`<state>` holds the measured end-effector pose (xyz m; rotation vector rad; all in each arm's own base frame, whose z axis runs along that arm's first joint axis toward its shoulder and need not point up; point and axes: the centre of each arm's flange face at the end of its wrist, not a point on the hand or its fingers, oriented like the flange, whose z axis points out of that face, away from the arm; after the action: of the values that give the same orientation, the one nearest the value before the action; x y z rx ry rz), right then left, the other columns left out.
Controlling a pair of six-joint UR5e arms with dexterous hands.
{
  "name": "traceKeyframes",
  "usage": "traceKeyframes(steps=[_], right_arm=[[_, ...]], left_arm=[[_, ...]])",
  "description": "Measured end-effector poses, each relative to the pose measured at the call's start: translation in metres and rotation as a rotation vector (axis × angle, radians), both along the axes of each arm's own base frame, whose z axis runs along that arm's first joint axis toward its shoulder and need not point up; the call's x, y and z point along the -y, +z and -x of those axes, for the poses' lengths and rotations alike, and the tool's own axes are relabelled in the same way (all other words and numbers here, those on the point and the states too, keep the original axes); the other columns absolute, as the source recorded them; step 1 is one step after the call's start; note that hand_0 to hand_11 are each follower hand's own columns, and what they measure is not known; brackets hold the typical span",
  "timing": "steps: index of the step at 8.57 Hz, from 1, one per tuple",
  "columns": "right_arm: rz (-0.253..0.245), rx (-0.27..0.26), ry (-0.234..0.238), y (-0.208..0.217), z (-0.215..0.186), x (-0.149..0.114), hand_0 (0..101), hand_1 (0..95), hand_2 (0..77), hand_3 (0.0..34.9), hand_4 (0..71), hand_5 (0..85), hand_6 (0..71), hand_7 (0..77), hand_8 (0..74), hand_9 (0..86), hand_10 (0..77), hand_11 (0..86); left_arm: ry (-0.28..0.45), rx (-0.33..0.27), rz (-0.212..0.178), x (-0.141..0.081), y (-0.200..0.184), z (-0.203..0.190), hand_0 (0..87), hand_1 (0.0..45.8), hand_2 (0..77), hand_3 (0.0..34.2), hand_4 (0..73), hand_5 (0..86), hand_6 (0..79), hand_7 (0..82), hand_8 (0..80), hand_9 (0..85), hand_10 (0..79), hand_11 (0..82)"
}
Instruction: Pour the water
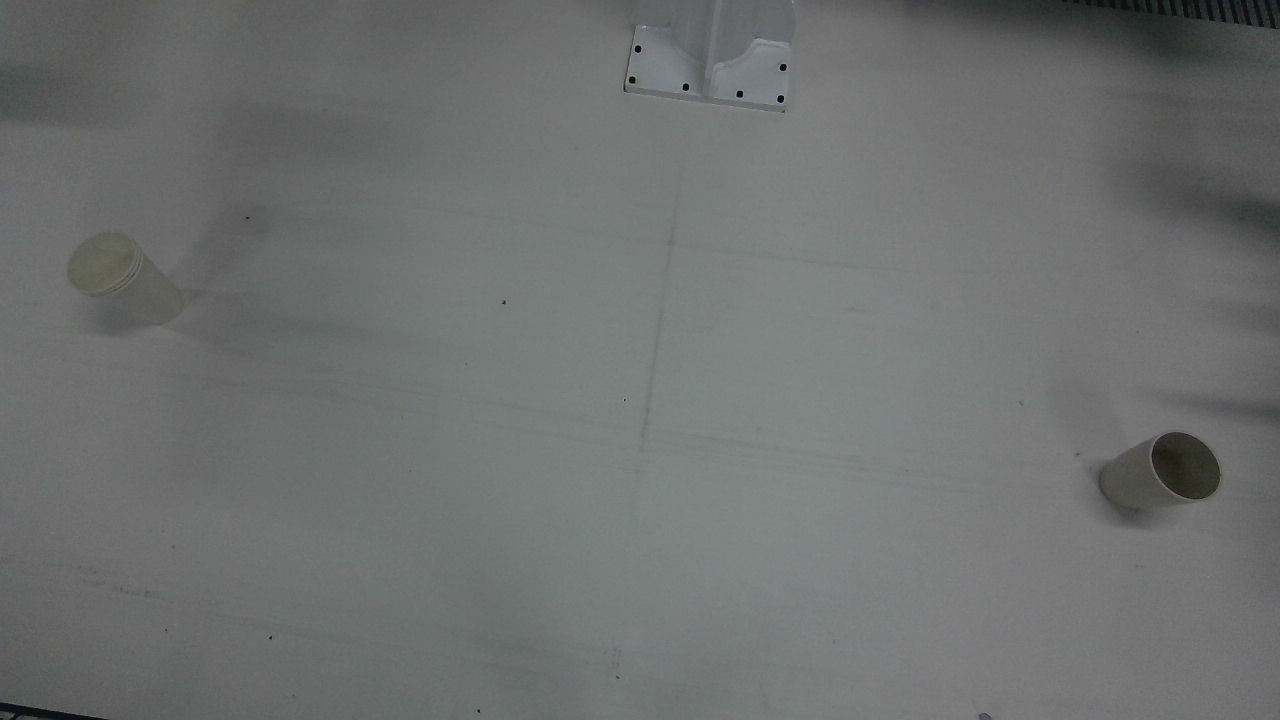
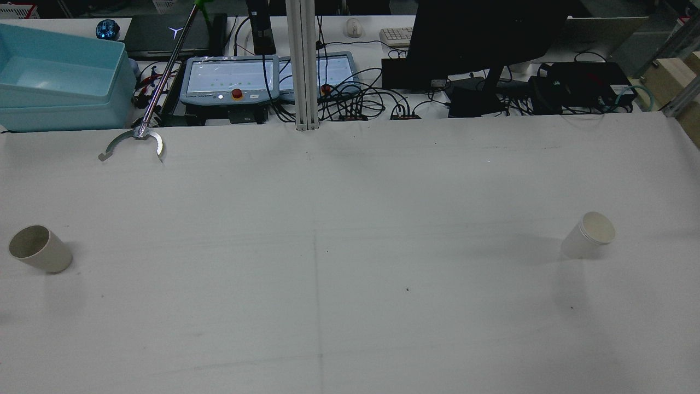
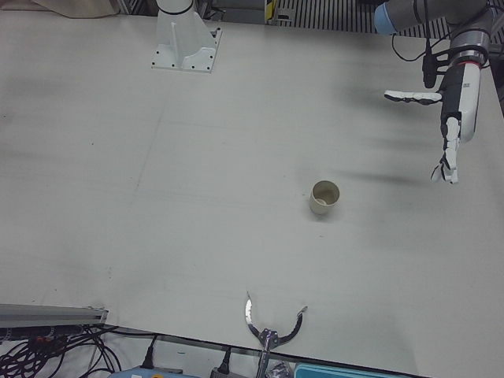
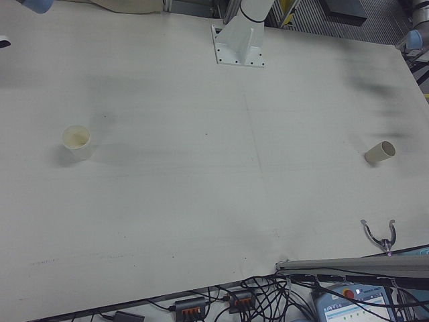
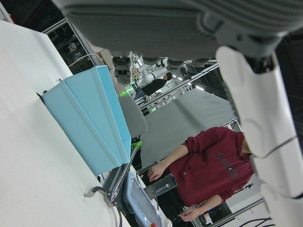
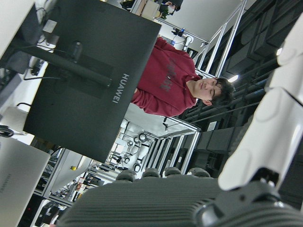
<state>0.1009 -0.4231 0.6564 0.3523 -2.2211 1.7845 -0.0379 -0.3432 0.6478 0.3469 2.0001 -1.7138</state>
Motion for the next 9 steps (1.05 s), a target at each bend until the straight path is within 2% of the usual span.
traceKeyframes(steps=[1, 2, 3, 4, 5, 6, 8, 9], right_arm=[[-0.026, 0.004, 0.019, -0.030, -0.007, 0.008, 46, 12.0, 3.8, 0.0, 0.0, 0.0, 0.0, 0.5, 0.0, 0.0, 0.0, 0.5], [-0.034, 0.005, 0.036, -0.060, -0.014, 0.017, 46, 12.0, 5.5, 0.0, 0.0, 0.0, 0.0, 0.5, 0.0, 0.0, 0.0, 0.5], [-0.030, 0.004, 0.045, -0.079, -0.018, 0.022, 46, 12.0, 6.0, 0.0, 0.0, 0.0, 0.0, 0.5, 0.0, 0.0, 0.0, 0.5], [-0.021, 0.002, 0.051, -0.085, -0.021, 0.023, 46, 12.0, 6.0, 0.0, 0.0, 0.0, 0.0, 0.5, 0.0, 0.0, 0.0, 0.5], [-0.009, -0.002, 0.055, -0.085, -0.023, 0.022, 46, 12.0, 6.0, 0.0, 0.0, 0.0, 0.0, 0.5, 0.0, 0.0, 0.0, 0.5], [0.005, -0.003, 0.056, -0.081, -0.023, 0.023, 46, 12.0, 7.1, 0.0, 0.0, 0.0, 0.0, 0.5, 0.5, 0.0, 0.0, 0.5], [0.013, -0.010, 0.054, -0.077, -0.022, 0.031, 45, 12.0, 7.1, 0.0, 0.0, 0.0, 0.0, 0.5, 0.0, 0.0, 0.0, 0.5], [0.013, -0.014, 0.056, -0.078, -0.022, 0.033, 45, 12.0, 7.1, 0.0, 0.0, 0.0, 0.0, 0.5, 0.0, 0.0, 0.0, 0.5]], left_arm=[[0.027, -0.006, -0.006, 0.005, 0.021, -0.012, 49.2, 14.7, 1.1, 4.4, 1.1, 0.0, 0.5, 3.8, 0.0, 0.5, 6.5, 12.5], [0.038, -0.017, -0.018, 0.009, 0.038, -0.024, 49.4, 14.7, 1.1, 4.0, 1.1, 0.5, 0.5, 3.8, 0.0, 0.5, 3.3, 7.6], [0.042, -0.051, -0.042, 0.014, 0.051, -0.037, 48.5, 15.3, 1.1, 1.2, 1.6, 0.5, 0.5, 5.4, 0.0, 0.5, 1.1, 2.2], [0.039, -0.093, -0.063, 0.016, 0.063, -0.053, 49.2, 15.3, 1.1, 1.2, 1.6, 0.5, 0.5, 5.4, 0.0, 0.5, 1.1, 3.3], [0.033, -0.133, -0.076, 0.017, 0.076, -0.073, 50.8, 18.0, 1.1, 1.3, 1.6, 0.5, 0.5, 5.4, 0.0, 0.5, 1.1, 3.3], [0.030, -0.157, -0.077, 0.018, 0.088, -0.092, 55.9, 22.9, 0.5, 0.0, 1.6, 0.5, 0.5, 5.4, 0.0, 0.0, 0.5, 1.1], [0.013, -0.182, -0.072, 0.021, 0.096, -0.114, 58.6, 23.5, 0.5, 0.0, 2.7, 0.5, 0.5, 5.4, 0.0, 0.5, 0.5, 2.7], [0.019, -0.182, -0.068, 0.025, 0.099, -0.126, 59.5, 26.7, 6.0, 0.0, 2.7, 0.5, 0.5, 4.4, 0.0, 0.5, 0.5, 1.1]])
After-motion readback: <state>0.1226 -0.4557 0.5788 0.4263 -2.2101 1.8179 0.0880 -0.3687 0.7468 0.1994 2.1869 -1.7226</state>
